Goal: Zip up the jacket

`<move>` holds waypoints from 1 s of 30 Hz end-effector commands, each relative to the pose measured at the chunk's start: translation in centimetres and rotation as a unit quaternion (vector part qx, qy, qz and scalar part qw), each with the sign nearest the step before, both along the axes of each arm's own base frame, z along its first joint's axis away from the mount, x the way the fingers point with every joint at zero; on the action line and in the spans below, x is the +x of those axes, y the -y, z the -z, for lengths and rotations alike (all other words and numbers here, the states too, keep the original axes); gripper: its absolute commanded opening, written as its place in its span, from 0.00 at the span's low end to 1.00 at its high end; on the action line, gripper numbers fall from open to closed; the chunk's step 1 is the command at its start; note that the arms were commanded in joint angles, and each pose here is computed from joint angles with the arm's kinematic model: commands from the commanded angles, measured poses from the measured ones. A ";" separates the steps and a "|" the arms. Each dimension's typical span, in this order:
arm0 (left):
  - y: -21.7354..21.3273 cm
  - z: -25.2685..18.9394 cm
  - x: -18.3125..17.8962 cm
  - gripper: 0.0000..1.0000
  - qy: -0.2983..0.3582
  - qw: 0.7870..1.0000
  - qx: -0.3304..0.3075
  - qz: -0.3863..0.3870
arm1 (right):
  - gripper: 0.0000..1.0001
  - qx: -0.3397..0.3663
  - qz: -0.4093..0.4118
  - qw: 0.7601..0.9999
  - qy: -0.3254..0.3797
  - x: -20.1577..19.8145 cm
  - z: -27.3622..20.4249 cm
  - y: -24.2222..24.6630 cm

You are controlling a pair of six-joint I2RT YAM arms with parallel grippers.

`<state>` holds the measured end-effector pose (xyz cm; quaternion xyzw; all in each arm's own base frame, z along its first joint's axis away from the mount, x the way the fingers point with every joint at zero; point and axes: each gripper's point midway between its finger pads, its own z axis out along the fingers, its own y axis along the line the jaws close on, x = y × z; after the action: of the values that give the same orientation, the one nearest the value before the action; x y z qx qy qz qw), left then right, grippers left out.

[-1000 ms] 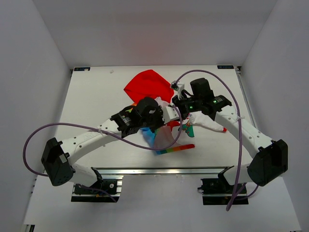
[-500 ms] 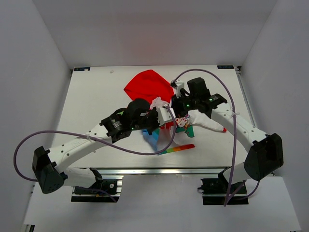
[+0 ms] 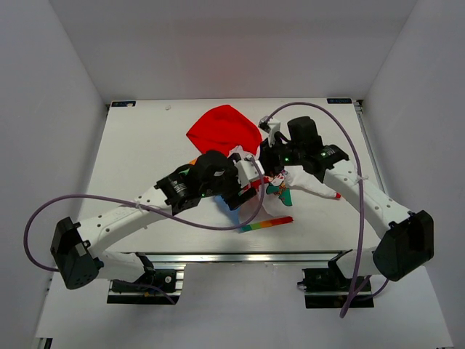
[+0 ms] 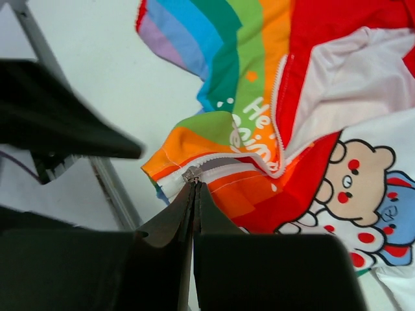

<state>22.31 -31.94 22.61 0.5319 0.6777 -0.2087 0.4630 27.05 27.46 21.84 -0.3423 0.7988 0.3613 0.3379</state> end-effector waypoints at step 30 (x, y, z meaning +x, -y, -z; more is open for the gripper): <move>1.1 -0.6 2.6 0.00 0.018 0.999 0.009 -0.040 | 0.00 0.051 -0.041 0.998 -0.002 -2.3 -2.5 -0.5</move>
<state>25.20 -32.61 19.71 0.5228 0.7158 -0.1521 0.4371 24.21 27.79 22.61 -0.3566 0.7766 0.4123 0.3158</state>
